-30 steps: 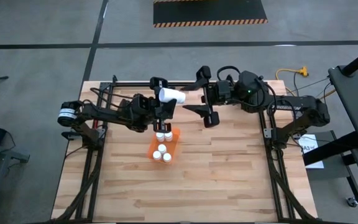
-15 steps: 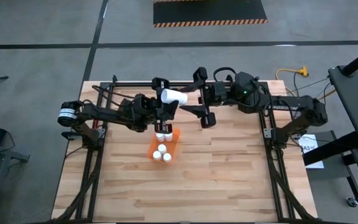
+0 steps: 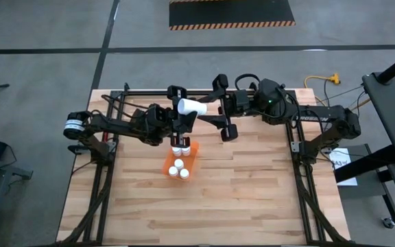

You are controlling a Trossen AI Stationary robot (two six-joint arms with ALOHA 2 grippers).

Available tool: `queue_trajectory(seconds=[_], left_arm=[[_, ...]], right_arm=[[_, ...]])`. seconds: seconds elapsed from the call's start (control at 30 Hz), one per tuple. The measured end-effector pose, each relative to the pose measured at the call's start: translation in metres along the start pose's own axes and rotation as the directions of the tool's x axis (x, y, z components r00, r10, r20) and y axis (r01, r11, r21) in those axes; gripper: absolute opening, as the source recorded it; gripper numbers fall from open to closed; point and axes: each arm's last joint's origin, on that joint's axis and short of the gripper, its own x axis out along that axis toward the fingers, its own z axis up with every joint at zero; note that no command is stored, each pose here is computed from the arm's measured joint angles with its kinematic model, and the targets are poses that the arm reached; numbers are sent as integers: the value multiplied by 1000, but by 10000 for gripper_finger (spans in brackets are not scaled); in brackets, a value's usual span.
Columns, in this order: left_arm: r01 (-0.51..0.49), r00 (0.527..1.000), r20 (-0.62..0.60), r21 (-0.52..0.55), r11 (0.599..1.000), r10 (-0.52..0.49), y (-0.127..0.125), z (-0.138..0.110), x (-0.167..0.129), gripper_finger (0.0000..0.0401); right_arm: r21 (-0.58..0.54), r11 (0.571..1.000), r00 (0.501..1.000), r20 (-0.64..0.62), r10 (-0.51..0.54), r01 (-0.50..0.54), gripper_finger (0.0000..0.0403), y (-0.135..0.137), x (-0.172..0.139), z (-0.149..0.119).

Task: Pick and place pill bottles into a basket
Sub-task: Put the white medicine bottle into the orange bin

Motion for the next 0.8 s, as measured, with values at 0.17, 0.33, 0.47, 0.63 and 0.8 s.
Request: queue_trajectory(seconds=[0.17,0.33,0.47,0.63,0.8], left_arm=[[6,1000,4,26,1000,-6,1,1,0,145],[17,1000,2,53,998,-17,-1,1,0,144],[22,1000,1,45,999,-22,0,0,0,144],[60,998,-4,35,998,-60,-2,0,0,197],[82,997,-4,-33,996,-82,-3,0,0,253]], right_arm=[[-1,1000,1000,-2,-26,26,158,-1,0,0],[-20,1000,1000,0,-25,25,147,-1,0,0],[-20,999,999,-1,-35,35,147,-1,0,0],[-27,999,999,-1,-40,40,147,-3,-1,0],[-29,999,999,2,-41,41,147,-4,-1,0]])
